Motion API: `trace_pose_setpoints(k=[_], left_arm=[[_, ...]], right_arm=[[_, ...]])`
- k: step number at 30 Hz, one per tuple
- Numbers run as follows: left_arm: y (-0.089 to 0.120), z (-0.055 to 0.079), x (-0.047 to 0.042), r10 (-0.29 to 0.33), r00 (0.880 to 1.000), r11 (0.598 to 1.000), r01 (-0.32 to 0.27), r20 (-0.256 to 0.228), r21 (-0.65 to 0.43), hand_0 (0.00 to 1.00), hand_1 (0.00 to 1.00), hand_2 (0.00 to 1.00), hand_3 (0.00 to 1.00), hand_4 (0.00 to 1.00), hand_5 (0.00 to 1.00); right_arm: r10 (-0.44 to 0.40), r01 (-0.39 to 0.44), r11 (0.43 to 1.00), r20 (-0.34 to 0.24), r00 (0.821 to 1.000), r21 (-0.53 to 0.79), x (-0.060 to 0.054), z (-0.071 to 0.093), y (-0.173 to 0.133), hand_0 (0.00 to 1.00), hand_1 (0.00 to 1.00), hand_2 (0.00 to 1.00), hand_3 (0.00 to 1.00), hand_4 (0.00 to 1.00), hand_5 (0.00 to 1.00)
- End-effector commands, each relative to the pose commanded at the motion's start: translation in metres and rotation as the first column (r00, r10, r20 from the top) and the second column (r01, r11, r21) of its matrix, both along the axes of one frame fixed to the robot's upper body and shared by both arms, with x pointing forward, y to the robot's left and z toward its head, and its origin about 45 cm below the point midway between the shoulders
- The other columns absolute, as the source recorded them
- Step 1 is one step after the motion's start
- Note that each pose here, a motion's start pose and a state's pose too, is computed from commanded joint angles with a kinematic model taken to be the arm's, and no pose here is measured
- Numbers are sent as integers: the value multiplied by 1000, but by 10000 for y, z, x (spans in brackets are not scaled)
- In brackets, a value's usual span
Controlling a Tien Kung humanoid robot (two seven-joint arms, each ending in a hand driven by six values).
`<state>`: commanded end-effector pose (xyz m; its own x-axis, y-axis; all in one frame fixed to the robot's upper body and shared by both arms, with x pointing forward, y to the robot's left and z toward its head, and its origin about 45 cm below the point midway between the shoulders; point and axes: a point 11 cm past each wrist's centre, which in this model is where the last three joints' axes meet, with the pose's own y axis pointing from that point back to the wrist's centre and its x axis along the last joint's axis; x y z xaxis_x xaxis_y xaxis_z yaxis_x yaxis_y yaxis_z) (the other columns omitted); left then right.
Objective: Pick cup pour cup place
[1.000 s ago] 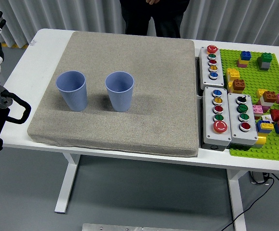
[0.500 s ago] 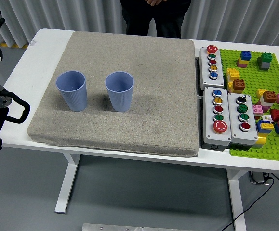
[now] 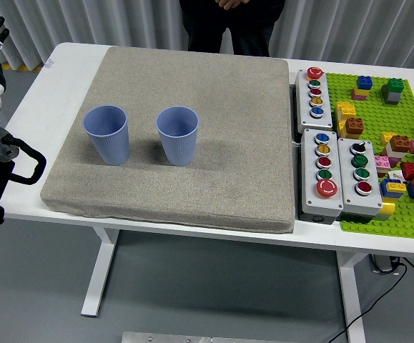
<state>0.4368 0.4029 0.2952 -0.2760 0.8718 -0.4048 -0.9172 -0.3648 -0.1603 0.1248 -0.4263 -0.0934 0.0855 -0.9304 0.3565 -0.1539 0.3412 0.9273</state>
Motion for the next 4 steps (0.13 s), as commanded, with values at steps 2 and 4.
trace_pose_setpoints(k=[2, 4], left_arm=[[4, -1, -2, 1, 1000, 1000, -1, 0, -2, 782, 768, 857, 895, 841, 998], [-4, -9, -2, 0, 1000, 1000, 0, -2, -2, 782, 768, 857, 895, 841, 998]], right_arm=[[0, 0, 1000, 0, 1000, 0, -1, 0, -1, 689, 659, 584, 589, 2, 51], [1, -1, 1000, -1, 1000, 0, -4, -1, 0, 689, 659, 584, 589, 2, 51]])
